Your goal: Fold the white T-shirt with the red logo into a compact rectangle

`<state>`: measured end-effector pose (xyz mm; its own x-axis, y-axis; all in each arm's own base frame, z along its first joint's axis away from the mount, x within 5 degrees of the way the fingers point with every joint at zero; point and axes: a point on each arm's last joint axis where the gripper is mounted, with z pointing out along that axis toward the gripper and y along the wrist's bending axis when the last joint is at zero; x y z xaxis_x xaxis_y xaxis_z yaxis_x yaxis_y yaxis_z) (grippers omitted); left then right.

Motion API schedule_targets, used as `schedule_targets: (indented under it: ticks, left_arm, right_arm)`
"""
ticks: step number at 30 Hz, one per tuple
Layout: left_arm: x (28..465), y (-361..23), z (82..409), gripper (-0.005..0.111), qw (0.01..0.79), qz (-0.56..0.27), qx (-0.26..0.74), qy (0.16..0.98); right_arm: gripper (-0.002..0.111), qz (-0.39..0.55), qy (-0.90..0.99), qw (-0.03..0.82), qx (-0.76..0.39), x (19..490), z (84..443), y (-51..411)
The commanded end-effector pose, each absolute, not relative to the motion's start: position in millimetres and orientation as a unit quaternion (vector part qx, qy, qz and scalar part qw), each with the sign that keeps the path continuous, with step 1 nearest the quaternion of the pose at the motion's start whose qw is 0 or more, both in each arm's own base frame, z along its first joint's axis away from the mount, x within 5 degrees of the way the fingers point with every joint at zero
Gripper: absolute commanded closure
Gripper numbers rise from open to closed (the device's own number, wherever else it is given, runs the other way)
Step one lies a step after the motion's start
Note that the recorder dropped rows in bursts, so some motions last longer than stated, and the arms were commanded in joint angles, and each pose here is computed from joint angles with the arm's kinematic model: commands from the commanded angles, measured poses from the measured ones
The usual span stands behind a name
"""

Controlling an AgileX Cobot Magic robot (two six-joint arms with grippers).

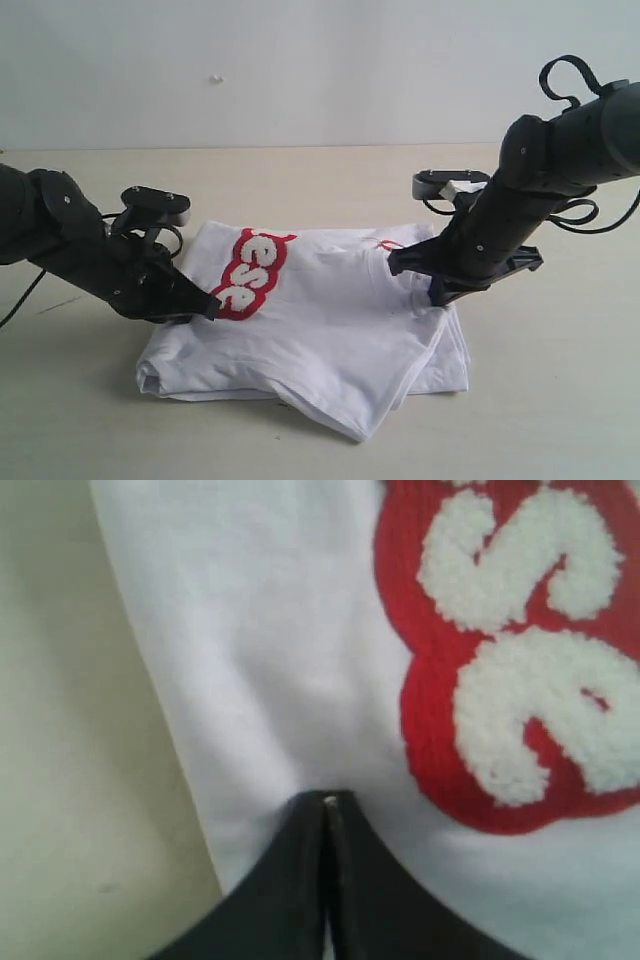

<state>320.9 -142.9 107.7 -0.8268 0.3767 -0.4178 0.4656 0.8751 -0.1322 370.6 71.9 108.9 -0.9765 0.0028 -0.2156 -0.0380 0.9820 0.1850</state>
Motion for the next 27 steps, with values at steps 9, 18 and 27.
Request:
schedule_targets:
  ticks: [9, 18, 27]
  left_arm:
    - [361, -124, 116, 0.107, 0.235, -0.097, 0.205, 0.945]
    - [376, -106, 118, 0.107, 0.216, -0.106, 0.19, 0.952]
    - [372, -106, 164, 0.107, 0.267, -0.112, 0.192, 0.938]
  right_arm:
    - [0.108, 0.098, 0.989, 0.106, -0.012, 393, 97, 75]
    - [0.108, 0.11, 0.992, 0.065, -0.017, 381, 91, 76]
    - [0.108, 0.128, 0.99, 0.055, -0.031, 377, 89, 79]
